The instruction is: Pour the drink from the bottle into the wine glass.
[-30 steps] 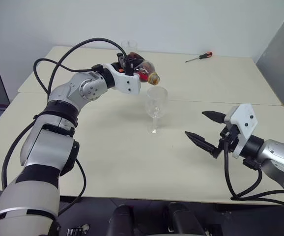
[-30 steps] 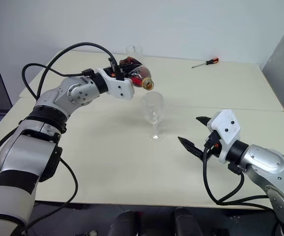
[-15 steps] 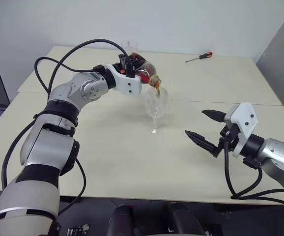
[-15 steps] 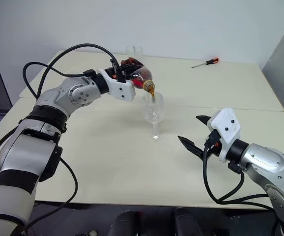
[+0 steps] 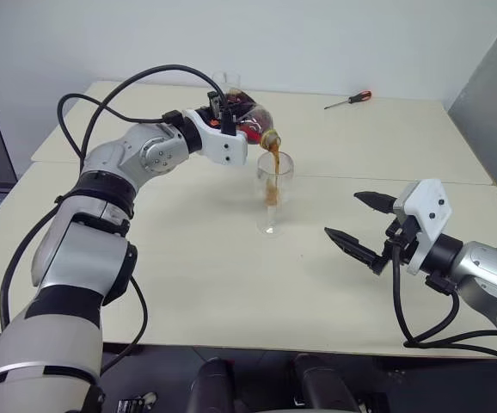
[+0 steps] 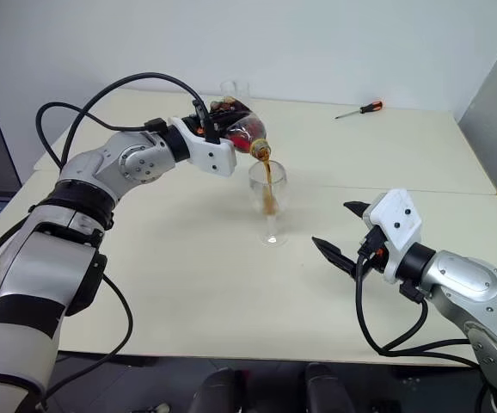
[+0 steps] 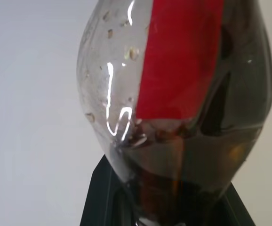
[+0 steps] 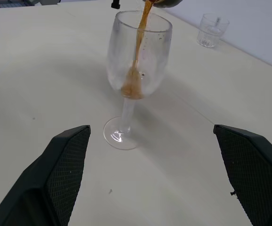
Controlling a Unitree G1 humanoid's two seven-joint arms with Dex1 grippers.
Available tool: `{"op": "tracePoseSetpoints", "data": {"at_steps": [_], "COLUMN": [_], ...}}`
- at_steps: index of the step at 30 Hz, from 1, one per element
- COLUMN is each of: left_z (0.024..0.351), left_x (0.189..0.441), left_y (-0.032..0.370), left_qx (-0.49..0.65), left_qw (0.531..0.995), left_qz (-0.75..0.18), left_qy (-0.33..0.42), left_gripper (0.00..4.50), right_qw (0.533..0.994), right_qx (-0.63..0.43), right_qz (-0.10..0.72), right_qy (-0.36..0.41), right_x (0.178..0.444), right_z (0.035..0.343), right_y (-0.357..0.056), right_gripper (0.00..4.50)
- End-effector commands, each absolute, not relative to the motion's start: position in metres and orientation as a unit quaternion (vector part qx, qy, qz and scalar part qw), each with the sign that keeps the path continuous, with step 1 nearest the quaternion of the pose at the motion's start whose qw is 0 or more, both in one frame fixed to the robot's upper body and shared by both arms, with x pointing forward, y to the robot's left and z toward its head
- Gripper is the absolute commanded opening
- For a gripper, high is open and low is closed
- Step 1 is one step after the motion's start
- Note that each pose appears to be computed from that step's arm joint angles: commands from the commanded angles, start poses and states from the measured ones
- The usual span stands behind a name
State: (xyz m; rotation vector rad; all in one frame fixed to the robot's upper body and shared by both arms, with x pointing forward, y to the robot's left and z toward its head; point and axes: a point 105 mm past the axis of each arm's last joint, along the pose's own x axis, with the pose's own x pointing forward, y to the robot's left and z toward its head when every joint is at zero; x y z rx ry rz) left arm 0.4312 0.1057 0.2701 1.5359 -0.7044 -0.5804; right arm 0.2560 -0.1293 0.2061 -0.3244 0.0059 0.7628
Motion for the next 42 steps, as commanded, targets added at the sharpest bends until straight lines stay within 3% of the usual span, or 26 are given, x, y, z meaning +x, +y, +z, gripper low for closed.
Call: {"op": "tracePoseSetpoints", "data": {"at_steps": [1,42], "left_z": [0.3,0.315], "left_x": [0.428,0.43], "left_y": [0.105,0.115], "left_qx": [0.669,0.692], "left_qw": [0.622,0.605], "left_qz": [-0.222,-0.186], "left_qy": [-0.34,-0.346], "left_gripper": [0.69,0.69], "right_qw": [0.915,0.911], "right_qx": [-0.174,-0.181], "right_qz": [0.365,0.37], "right_qy": [-0.019,-0.017], "right_x": [0.256,0.258], "right_z": [0.216,0.214], "right_y": [-0.131,-0.132], "right_gripper": [4.5,4.5]}}
